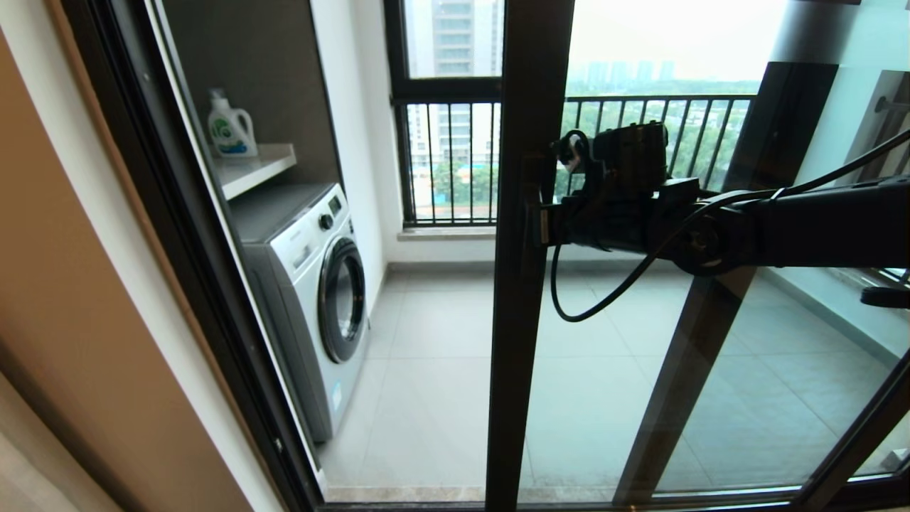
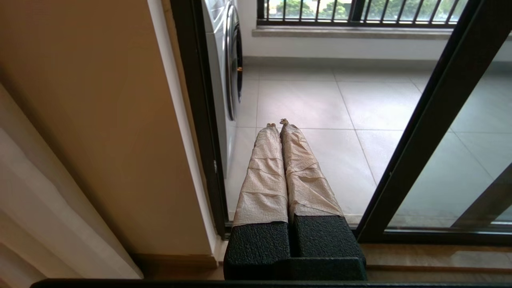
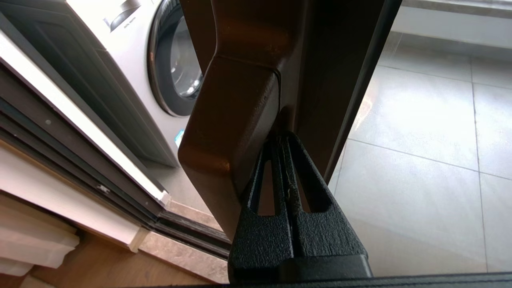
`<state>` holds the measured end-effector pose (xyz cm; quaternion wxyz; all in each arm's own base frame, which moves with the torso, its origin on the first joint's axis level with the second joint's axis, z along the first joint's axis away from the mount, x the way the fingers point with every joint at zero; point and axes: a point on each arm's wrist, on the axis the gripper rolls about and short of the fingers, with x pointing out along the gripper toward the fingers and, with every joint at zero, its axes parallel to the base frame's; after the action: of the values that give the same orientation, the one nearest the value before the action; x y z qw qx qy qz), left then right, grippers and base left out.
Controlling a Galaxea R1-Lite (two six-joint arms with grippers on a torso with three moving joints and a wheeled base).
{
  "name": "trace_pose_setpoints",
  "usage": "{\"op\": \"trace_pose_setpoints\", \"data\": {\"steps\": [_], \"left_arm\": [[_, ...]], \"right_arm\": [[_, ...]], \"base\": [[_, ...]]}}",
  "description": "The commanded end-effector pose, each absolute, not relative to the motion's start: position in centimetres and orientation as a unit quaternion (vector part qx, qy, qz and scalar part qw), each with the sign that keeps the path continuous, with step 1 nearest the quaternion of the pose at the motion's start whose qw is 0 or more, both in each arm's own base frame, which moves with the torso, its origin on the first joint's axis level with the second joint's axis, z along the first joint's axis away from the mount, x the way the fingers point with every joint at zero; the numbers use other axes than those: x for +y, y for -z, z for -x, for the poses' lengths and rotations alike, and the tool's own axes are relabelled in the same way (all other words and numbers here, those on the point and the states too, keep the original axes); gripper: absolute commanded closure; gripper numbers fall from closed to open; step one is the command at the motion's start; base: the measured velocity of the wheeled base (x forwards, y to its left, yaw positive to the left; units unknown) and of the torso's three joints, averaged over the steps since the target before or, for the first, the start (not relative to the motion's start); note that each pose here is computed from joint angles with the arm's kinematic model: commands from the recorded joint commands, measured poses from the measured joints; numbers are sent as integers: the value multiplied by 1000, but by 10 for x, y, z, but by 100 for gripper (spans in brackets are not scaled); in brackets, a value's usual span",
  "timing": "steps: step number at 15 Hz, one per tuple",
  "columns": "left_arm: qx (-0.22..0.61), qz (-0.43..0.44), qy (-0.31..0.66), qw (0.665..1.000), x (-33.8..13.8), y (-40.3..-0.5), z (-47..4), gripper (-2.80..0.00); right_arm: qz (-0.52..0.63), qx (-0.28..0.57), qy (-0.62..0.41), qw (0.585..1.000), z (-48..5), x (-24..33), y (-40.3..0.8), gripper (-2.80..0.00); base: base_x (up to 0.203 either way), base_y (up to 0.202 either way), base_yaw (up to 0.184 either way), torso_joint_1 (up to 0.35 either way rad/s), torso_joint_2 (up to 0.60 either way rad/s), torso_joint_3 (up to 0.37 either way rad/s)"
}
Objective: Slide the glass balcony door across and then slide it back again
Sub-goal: Close the slid door
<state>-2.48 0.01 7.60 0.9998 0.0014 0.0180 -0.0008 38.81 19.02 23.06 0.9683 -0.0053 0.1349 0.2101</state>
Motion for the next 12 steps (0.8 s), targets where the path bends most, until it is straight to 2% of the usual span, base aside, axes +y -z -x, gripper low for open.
{"op": "trace_pose_setpoints", "data": {"steps": [1,12], "left_arm": [[18,-2,1,1000,0,-76,25,0],[18,-2,1,1000,0,-76,25,0]], "right_arm": [[5,128,-214,968,-392,199,-229,0],[12,125,-264,956,-391,257,-212,0]], "base": [[0,0,0,0,0,0],[0,0,0,0,0,0]]}}
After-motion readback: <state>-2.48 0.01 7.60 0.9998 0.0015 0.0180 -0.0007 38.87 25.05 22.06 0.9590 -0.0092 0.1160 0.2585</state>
